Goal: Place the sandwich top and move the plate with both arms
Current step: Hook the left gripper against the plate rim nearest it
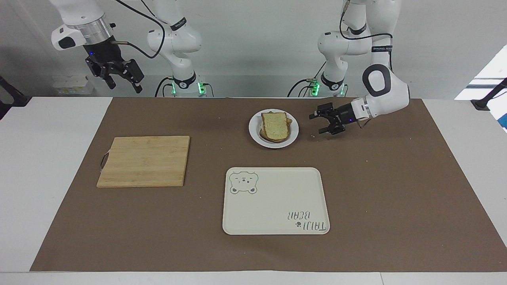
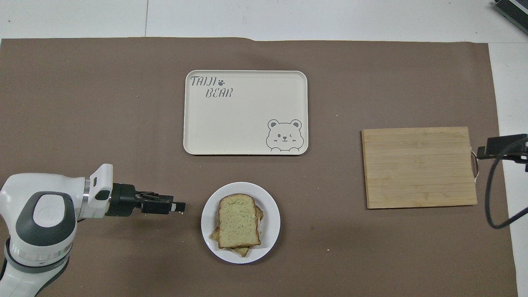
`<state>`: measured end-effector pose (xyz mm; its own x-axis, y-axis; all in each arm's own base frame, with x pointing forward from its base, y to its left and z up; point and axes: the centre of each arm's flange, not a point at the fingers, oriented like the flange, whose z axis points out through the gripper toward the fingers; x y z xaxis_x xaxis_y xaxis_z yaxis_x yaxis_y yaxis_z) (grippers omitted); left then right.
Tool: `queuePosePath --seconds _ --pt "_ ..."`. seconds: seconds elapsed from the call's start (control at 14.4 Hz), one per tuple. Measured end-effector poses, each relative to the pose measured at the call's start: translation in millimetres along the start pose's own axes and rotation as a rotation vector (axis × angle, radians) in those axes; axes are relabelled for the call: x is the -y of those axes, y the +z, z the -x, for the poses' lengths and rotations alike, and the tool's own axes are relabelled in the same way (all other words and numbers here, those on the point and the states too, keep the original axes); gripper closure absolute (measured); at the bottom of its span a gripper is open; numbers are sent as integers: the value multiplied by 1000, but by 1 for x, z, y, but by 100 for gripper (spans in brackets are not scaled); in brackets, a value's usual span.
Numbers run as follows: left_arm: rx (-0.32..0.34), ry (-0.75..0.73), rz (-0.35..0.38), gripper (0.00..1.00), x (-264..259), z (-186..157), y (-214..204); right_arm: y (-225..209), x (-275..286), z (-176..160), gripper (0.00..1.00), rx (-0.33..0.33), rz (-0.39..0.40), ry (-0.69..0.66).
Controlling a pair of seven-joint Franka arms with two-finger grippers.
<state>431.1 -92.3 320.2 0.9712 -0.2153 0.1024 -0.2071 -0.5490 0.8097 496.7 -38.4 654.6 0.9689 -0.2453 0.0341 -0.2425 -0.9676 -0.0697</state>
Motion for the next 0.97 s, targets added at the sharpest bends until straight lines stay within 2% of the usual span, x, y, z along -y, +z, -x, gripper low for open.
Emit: queuePosePath --seconds 0.07,0.14,0.21,0.28,0.42,0.62,0.97 --pt "-4 -11 9 5 5 2 4 0 -3 0 0 1 0 -27" --pt "-11 -23 23 5 9 3 8 1 -5 -1 0 5 1 -61" --pt "-21 -29 39 11 13 5 12 5 -5 0 0 13 2 -93" --pt "-36 -28 60 11 18 7 17 9 -5 0 0 21 3 -118" --pt "-57 -25 97 21 34 17 31 13 -2 0 0 27 14 -146" --pt "-90 -21 140 24 55 32 51 17 -7 -7 0 29 78 -209" --pt "-86 -22 158 29 50 40 74 23 -5 -16 0 32 81 -216"
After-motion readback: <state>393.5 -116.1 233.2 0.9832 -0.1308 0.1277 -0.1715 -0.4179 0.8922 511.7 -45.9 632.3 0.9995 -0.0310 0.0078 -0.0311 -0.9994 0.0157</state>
